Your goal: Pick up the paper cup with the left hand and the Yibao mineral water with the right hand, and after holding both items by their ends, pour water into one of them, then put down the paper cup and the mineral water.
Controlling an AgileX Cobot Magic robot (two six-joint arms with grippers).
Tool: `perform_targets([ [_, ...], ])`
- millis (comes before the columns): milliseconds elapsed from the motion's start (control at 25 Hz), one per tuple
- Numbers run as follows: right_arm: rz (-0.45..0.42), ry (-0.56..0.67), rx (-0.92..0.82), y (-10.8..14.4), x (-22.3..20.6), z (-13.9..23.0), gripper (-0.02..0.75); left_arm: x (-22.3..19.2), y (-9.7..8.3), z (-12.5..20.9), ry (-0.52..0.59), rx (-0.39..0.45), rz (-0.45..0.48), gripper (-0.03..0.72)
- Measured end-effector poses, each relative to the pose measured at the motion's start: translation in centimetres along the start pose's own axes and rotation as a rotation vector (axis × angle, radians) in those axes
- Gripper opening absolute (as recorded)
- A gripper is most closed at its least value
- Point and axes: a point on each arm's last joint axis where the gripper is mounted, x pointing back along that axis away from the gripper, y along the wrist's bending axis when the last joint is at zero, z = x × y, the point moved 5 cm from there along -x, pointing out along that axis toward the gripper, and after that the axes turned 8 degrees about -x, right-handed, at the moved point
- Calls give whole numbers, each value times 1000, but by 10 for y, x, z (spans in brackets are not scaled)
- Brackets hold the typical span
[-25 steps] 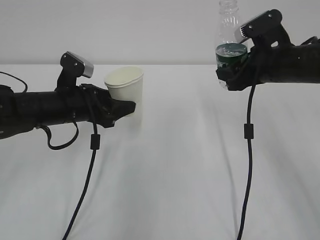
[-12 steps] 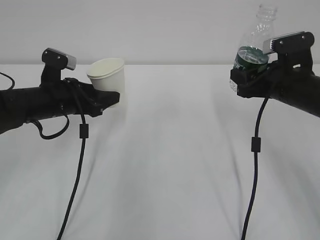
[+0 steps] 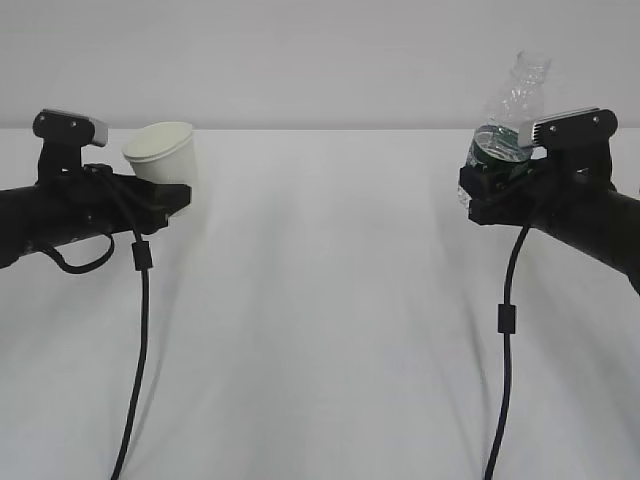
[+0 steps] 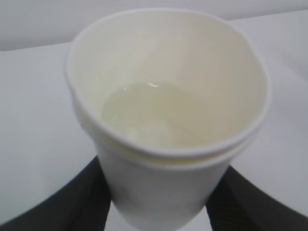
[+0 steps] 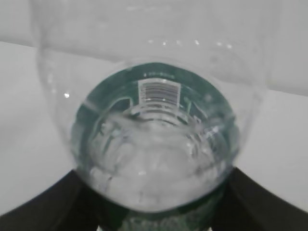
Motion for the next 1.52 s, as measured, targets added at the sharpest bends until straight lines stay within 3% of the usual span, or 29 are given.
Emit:
perform_targets([
  [240,43,-13,-18,-7,-3,6,445,-2,14,15,-59,30,-107,404],
  [800,81,10,-23,-17,-13,44,445,-12,28,51,-86,16,-207,404],
  [1520,136,90,-18,-26,-16,75,445,-14,34,74,-27,43,-254,404],
])
